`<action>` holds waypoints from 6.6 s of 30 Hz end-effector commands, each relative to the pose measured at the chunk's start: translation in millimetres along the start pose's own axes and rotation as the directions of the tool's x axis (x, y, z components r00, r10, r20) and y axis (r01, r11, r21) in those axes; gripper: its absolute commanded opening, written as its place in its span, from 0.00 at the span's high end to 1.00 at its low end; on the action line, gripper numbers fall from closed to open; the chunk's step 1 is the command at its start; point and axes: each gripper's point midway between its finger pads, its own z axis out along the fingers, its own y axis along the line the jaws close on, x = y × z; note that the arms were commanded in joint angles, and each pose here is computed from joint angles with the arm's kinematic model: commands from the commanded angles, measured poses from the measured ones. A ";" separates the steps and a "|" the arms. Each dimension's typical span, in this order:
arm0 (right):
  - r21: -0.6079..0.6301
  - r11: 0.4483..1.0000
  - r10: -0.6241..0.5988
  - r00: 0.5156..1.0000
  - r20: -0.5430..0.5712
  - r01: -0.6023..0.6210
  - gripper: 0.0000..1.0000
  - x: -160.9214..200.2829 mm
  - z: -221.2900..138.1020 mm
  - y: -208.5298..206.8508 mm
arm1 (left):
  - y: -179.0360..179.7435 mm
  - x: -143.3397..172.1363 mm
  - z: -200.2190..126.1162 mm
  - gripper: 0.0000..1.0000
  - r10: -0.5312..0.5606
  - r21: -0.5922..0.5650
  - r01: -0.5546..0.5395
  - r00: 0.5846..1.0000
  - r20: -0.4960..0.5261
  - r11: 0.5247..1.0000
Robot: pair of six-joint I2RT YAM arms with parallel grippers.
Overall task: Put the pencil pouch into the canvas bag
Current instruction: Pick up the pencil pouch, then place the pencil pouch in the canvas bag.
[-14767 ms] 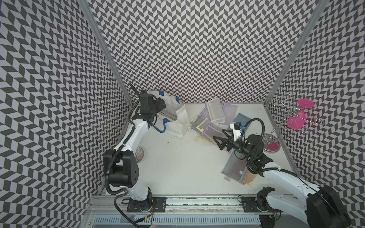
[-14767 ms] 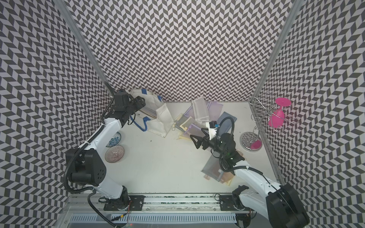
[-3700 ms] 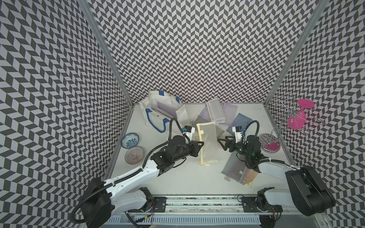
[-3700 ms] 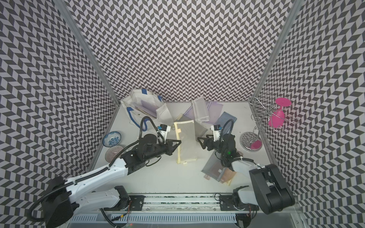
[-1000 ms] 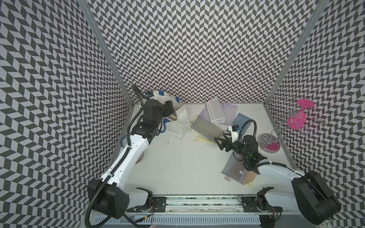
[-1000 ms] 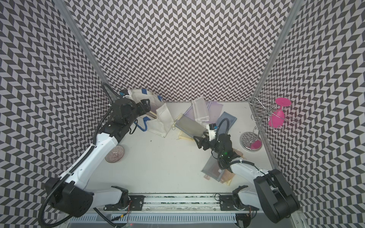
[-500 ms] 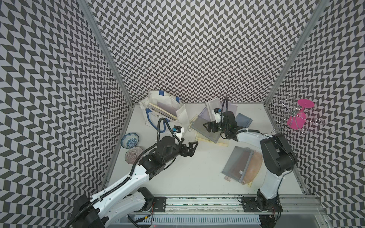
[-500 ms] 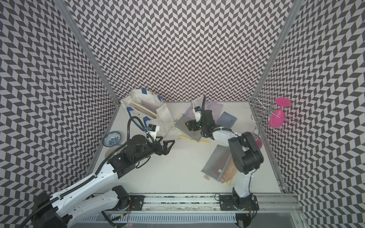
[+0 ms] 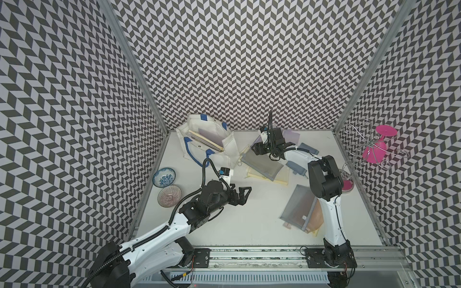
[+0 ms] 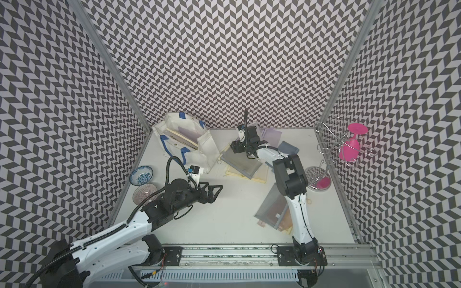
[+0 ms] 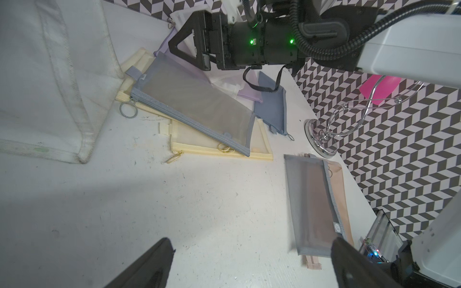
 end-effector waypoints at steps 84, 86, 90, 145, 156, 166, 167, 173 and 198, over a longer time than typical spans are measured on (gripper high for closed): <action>-0.453 0.882 0.066 0.986 -0.152 -0.129 0.62 249.1 -189.4 162.5 | 41.2 103.5 60.1 0.56 -0.332 0.004 0.338 0.924 -0.189 0.941; -0.477 0.872 0.057 0.991 -0.125 -0.110 0.58 243.1 -194.7 166.9 | 42.1 97.5 54.7 0.63 -0.317 -0.001 0.321 0.934 -0.164 0.947; -0.520 0.850 0.041 0.994 -0.099 -0.087 0.59 236.4 -201.5 174.8 | 37.4 86.0 46.9 0.67 -0.288 0.019 0.293 0.949 -0.131 0.956; -0.247 0.955 -0.054 0.913 0.405 0.166 0.07 46.0 -267.7 171.5 | -12.1 -115.4 -70.0 1.00 -0.145 0.155 0.112 0.966 0.215 0.982; -0.066 0.979 -0.130 0.837 0.532 0.194 0.08 35.5 -270.2 143.7 | 86.4 -274.0 -106.1 1.00 -0.310 -0.024 0.374 0.801 0.512 0.927; -0.100 0.973 -0.118 0.824 0.554 0.207 0.08 40.5 -278.1 148.1 | 174.1 -320.9 -93.0 1.00 -0.254 -0.170 0.469 0.708 0.659 0.867; -0.102 0.973 -0.118 0.824 0.554 0.208 0.09 41.1 -277.7 148.4 | 180.3 -320.2 -89.6 1.00 -0.249 -0.192 0.482 0.706 0.663 0.855; -0.115 0.972 -0.109 0.826 0.553 0.205 0.09 43.2 -278.6 149.4 | 204.2 -303.9 -60.1 1.00 -0.268 -0.265 0.542 0.712 0.649 0.798; -0.128 0.969 -0.088 0.783 0.616 0.211 0.09 36.8 -304.9 152.1 | 229.2 -261.3 -2.0 0.41 -0.280 -0.435 0.572 0.773 0.570 0.695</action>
